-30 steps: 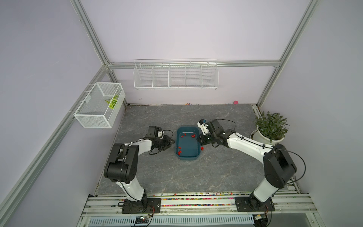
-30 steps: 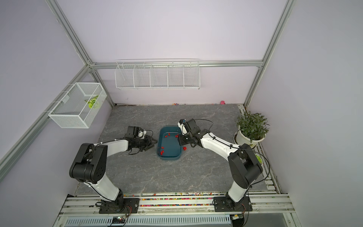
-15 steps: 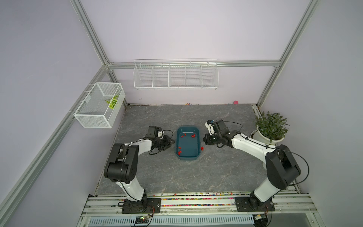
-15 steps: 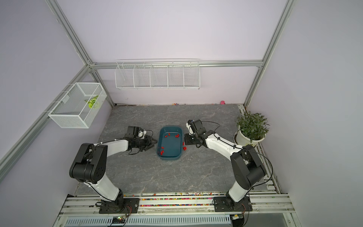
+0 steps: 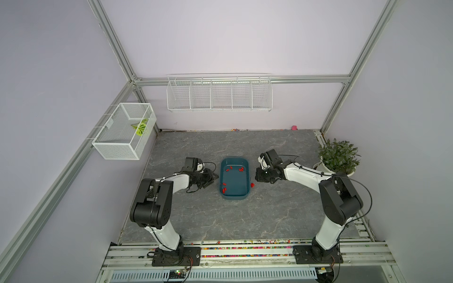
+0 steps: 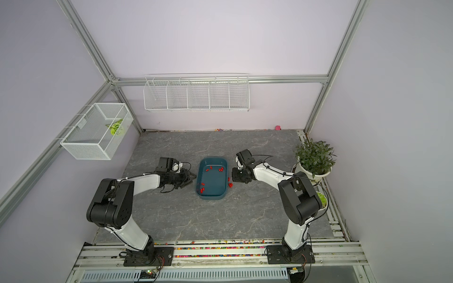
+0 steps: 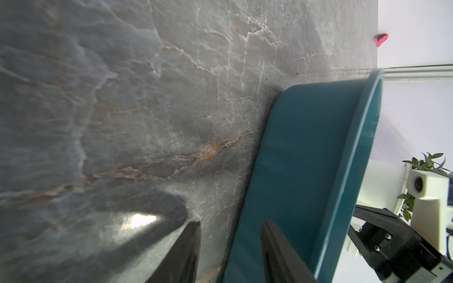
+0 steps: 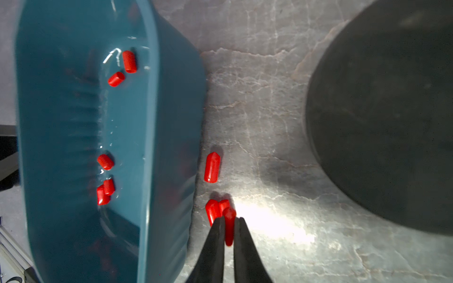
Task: Take the screw protection sleeves out of the storage box
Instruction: Place the screw protection sleeve at the center of the board.
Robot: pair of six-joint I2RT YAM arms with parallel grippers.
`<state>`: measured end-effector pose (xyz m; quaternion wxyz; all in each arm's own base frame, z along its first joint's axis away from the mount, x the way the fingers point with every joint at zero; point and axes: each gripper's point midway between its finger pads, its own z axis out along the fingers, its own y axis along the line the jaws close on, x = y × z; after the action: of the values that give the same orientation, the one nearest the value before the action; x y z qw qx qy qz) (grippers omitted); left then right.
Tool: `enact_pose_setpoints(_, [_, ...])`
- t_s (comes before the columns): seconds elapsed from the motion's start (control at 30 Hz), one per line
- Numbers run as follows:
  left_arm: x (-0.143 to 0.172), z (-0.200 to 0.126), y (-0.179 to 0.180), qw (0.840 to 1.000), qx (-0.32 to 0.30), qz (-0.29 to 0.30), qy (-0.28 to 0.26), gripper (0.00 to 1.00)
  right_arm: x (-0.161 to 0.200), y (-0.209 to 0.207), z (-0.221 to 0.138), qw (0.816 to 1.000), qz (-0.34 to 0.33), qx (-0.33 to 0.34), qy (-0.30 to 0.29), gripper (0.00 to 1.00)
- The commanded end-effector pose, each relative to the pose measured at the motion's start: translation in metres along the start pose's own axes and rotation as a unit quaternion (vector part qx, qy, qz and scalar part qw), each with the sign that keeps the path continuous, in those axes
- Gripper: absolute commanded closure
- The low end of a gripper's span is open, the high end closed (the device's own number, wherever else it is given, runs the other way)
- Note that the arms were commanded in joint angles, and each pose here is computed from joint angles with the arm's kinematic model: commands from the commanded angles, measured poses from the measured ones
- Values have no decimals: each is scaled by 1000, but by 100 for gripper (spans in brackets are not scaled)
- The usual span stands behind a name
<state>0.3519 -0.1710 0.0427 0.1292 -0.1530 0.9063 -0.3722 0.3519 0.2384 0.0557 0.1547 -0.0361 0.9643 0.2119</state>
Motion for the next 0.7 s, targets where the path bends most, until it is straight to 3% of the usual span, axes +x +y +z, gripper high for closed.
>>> enact_pose_setpoints(0.0, [-3, -1, -4, 1000, 5, 8, -2, 53, 4, -4, 6, 1000, 20, 7, 23, 86])
enact_pose_setpoints(0.67, [-4, -1, -5, 1000, 6, 9, -2, 53, 12, -8, 21, 997, 35, 14, 61, 84])
